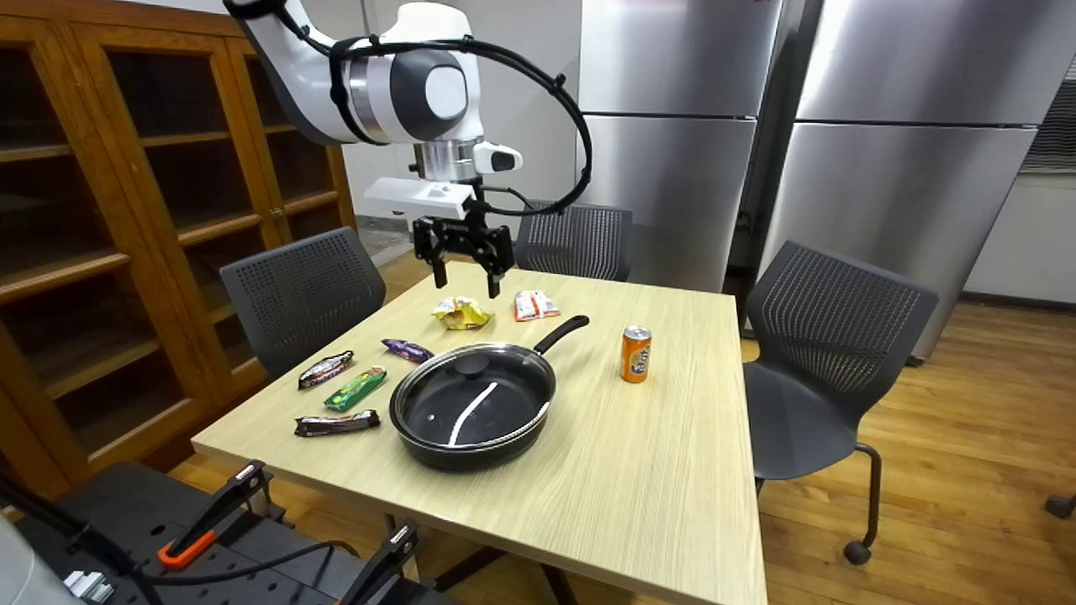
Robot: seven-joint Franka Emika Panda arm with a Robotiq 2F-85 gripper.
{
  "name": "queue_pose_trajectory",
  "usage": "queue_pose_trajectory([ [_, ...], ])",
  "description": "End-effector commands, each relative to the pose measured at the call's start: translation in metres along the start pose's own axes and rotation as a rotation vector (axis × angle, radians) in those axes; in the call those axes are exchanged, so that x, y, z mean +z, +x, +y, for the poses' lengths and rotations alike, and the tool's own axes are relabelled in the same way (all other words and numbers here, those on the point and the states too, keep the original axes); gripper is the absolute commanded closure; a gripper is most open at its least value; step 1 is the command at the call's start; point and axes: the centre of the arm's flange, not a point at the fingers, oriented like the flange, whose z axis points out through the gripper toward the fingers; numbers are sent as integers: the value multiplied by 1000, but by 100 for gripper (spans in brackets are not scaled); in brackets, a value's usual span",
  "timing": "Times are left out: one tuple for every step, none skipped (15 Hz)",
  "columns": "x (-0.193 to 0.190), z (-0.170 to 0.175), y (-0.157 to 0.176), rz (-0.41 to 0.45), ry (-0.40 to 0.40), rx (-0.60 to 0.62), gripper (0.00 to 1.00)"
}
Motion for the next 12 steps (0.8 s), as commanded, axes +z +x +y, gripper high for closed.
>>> queue_pose_trajectory([
  [23,-12,13,6,-24,29,0],
  [29,-13,14,2,-26,33,0],
  [35,-15,15,-2,-31,36,0],
  [40,-16,16,-4,-36,40,0],
  [45,-18,18,-9,-38,42,0],
  [50,-19,19,-13,-41,46,0],
  [56,-19,20,-15,-43,52,0],
  [61,-20,22,-23,-41,57,0],
  [66,-20,23,-29,-42,59,0],
  [70,-21,24,-36,-43,59,0],
  [75,-21,26,-42,-44,61,0],
  [79,-22,28,-47,-43,62,0],
])
